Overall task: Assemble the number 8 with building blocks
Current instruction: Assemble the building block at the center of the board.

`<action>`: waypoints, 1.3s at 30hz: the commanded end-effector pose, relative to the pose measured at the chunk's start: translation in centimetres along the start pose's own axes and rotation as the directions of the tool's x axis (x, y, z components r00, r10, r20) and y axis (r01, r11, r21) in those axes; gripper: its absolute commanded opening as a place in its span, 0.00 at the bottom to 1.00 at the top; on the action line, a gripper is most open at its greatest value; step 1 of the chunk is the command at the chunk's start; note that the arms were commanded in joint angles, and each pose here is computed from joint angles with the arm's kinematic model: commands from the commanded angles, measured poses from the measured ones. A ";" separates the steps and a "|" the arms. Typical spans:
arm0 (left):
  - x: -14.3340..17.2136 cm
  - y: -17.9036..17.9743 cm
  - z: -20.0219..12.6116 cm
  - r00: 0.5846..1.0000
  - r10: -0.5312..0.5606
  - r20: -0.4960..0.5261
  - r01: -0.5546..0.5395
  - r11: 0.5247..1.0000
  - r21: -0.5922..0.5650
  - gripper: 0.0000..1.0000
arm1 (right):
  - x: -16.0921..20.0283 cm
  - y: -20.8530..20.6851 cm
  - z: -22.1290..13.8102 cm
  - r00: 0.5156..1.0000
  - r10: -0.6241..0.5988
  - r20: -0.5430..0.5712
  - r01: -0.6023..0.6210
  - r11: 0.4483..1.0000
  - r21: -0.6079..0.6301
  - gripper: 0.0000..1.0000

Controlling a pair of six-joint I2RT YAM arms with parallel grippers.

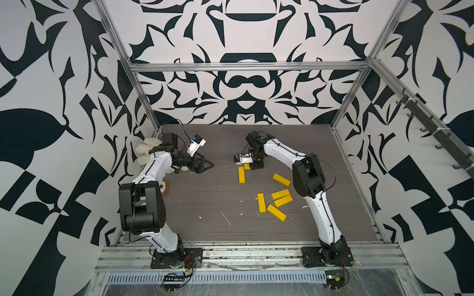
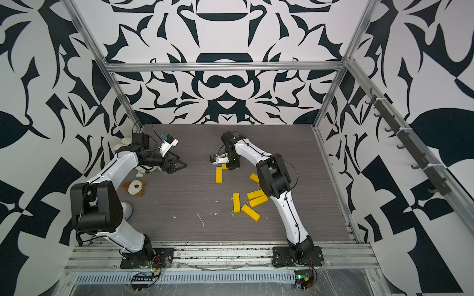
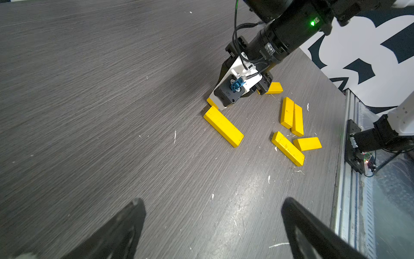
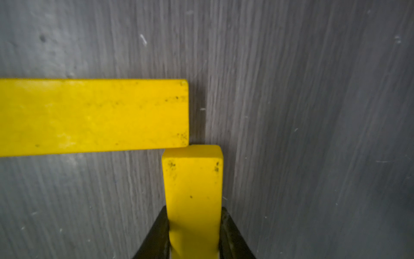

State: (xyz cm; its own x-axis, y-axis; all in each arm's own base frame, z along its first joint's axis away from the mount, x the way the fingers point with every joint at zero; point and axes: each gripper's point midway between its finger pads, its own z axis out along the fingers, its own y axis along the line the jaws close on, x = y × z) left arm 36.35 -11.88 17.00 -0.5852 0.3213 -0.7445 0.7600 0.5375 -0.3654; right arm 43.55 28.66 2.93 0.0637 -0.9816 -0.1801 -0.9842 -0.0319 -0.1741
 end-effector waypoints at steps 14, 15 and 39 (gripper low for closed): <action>-0.5 -1.5 -0.4 1.000 0.009 0.018 -0.010 0.998 0.060 0.99 | -1.9 -1.6 -3.3 0.996 0.048 0.074 -0.054 0.996 0.074 0.99; -0.5 -1.5 -0.4 1.000 0.010 0.016 -0.011 0.998 0.056 0.99 | -2.1 -2.0 -4.0 0.995 0.059 0.082 -0.067 0.993 0.099 0.99; -0.9 -2.6 -1.3 0.996 0.055 0.066 -0.057 0.998 0.032 1.00 | 2.9 3.5 -17.8 0.654 0.692 0.306 -0.755 0.621 0.208 0.70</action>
State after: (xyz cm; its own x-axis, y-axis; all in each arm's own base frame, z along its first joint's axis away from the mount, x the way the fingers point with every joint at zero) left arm 35.20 -12.39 18.67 -0.5422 0.3101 -0.7809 0.7902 0.5042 -0.3484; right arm 38.63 27.19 21.90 -0.4148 -0.6026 -0.6818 -0.7529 0.6480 -0.1147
